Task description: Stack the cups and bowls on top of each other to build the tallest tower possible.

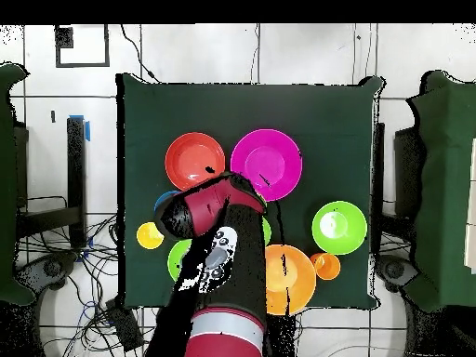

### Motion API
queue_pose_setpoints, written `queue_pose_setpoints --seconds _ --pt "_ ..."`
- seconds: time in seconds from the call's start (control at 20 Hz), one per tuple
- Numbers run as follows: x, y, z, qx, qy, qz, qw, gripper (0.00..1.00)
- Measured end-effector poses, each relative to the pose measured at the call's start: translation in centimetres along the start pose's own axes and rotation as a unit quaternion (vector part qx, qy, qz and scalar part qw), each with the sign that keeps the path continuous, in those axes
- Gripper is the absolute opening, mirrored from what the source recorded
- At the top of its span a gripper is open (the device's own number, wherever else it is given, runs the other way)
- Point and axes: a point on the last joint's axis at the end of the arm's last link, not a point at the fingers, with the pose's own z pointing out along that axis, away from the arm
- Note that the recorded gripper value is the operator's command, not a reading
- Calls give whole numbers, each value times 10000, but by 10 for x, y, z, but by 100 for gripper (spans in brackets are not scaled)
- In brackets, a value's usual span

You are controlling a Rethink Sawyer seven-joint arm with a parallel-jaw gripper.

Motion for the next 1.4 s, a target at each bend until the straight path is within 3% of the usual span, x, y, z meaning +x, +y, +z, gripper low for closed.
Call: queue_pose_setpoints --seconds 0.55,1.4 --pt "-26 -11 -8 180 -206 11 9996 0" --pt "-64 -34 0 347 -422 107 9984 0"
